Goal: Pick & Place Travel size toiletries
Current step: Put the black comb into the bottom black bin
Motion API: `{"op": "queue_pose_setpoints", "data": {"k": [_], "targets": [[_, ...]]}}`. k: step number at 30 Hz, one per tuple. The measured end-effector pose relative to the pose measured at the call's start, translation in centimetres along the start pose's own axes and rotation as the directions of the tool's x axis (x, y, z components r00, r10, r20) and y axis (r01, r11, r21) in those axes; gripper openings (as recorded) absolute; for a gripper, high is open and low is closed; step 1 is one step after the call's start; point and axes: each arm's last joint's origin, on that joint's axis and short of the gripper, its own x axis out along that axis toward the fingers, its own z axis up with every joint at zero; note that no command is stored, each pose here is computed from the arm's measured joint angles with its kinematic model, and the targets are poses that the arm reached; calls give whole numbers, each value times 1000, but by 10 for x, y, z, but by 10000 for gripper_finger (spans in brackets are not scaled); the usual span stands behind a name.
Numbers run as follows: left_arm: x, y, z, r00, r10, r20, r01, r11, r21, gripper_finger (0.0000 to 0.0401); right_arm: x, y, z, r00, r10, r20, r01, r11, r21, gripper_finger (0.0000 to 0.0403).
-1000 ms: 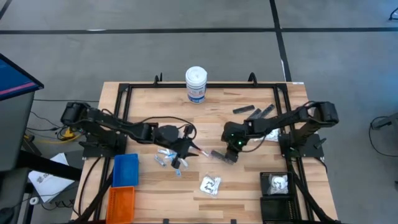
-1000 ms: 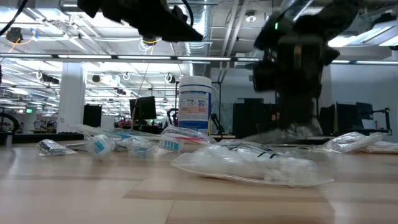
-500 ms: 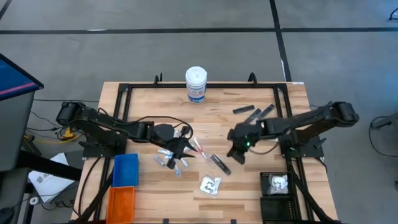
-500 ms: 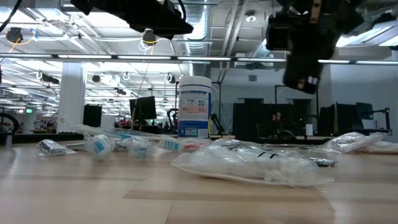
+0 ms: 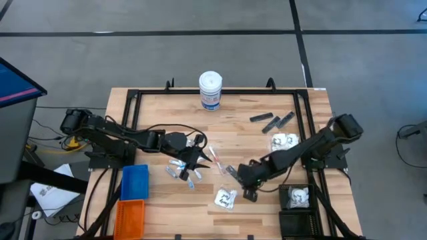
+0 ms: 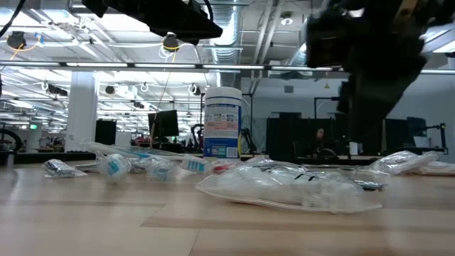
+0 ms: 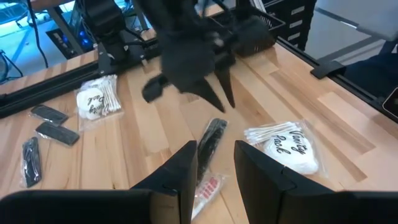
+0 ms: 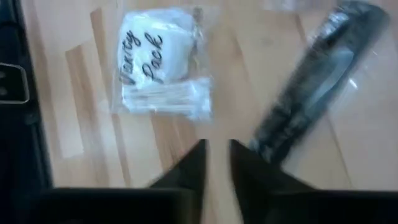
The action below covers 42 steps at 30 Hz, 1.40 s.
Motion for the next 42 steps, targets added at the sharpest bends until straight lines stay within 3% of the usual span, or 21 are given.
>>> {"op": "queue_pose_setpoints", "data": {"k": [6,12,15,21,27,34,42], "targets": [[0,0,1,1000,4,12,-4,1000,2,100,14,-17,0,960,-243,-138,249,968,30,6],[0,0,1,1000,2,13,-2,1000,-6,100,18,-13,3,974,-198,-109,203,978,36,1],[5,-2,-1,998,-62,24,63,998,-16,100,18,-13,2,973,-199,-116,204,978,38,1],[45,-9,-21,993,-118,0,118,993,-10,100,21,-14,1,969,-209,-129,216,975,44,1],[77,-11,-18,992,-124,-12,124,992,21,100,26,-18,-4,968,-212,-135,223,972,69,0],[95,-17,-29,995,-16,-103,29,991,130,121,32,-31,-14,970,-208,-127,223,967,120,0],[99,-15,-33,991,44,-126,-24,988,152,160,33,-37,-11,971,-202,-126,221,961,163,0]]}}
